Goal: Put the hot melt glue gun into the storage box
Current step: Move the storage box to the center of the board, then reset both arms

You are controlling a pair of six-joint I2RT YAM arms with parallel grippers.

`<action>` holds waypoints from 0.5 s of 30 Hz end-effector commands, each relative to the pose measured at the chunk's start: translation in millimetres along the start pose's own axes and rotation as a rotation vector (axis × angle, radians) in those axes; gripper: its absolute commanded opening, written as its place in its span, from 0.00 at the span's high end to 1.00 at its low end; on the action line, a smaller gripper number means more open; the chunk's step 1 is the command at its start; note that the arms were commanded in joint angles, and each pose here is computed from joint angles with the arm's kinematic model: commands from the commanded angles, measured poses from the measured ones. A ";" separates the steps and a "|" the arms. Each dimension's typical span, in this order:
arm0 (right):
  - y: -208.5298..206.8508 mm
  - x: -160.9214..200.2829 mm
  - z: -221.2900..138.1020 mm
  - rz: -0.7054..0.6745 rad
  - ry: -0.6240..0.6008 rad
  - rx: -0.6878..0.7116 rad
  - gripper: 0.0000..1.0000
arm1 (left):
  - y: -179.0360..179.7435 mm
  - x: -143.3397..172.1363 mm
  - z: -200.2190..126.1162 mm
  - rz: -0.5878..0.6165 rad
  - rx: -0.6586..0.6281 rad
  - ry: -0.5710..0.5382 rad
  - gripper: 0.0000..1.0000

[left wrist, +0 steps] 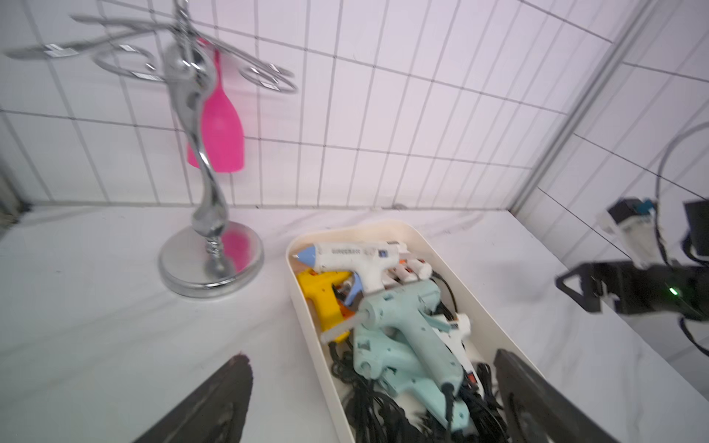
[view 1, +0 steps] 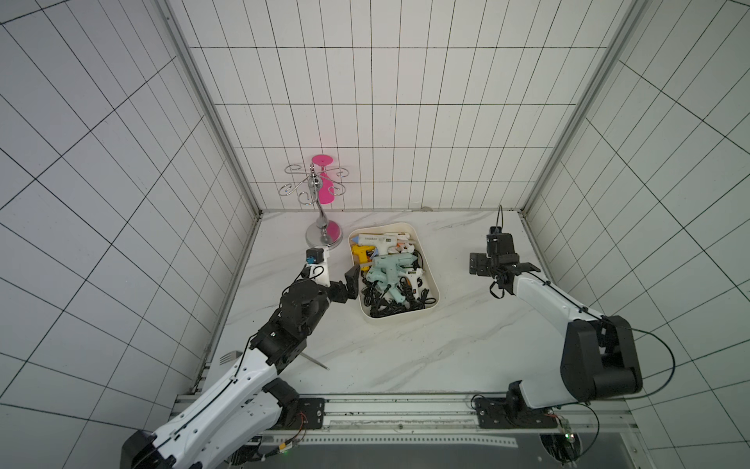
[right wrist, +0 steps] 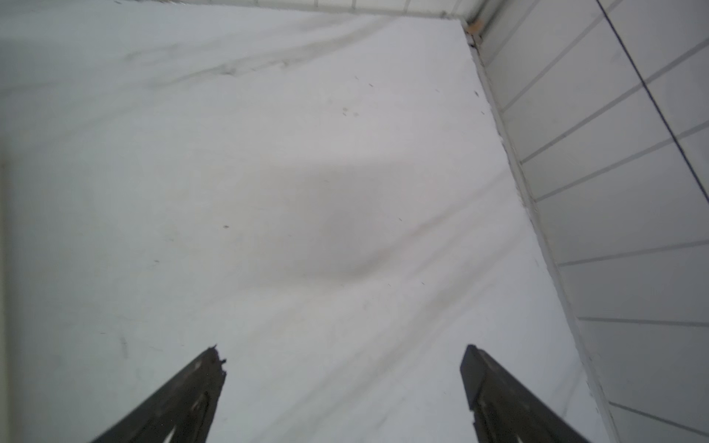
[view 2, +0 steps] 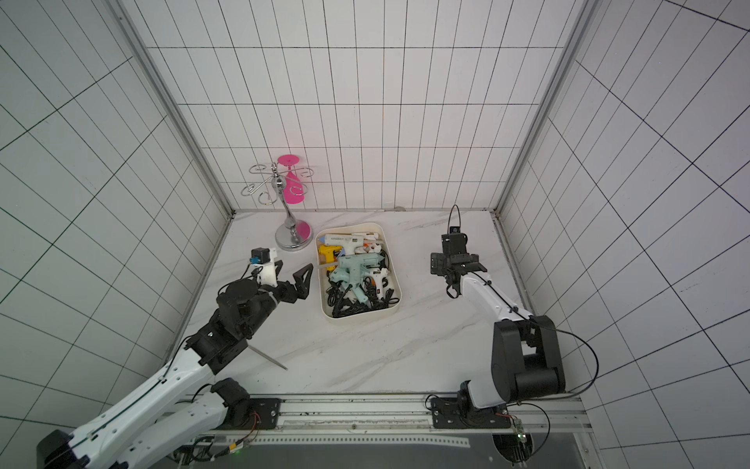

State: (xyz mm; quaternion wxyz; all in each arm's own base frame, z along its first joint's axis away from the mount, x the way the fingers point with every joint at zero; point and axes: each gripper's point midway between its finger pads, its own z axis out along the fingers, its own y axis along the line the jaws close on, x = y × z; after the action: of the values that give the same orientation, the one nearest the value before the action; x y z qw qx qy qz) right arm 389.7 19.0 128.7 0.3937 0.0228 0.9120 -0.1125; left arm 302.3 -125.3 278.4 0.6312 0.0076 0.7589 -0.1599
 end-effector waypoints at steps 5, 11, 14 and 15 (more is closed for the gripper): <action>-59.3 34.0 13.6 0.204 -0.186 0.109 0.00 | 206.7 51.1 10.8 -0.011 -0.851 0.058 0.01; -30.1 12.4 23.7 0.115 -0.416 -0.098 0.00 | 203.5 76.2 74.6 0.154 -0.677 0.019 0.01; -14.7 16.0 26.8 0.070 -0.442 -0.177 0.00 | 210.9 95.5 82.4 0.098 -0.570 0.047 0.01; -13.7 21.2 28.8 0.069 -0.398 -0.190 0.01 | 210.4 98.7 82.9 0.090 -0.526 0.030 0.01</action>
State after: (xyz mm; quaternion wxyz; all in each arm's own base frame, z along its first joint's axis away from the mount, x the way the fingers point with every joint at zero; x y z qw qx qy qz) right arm 384.9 -16.5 69.3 0.5156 0.0339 0.8544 -0.0549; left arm 387.8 41.0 89.3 0.5258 -0.1479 0.8268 0.1346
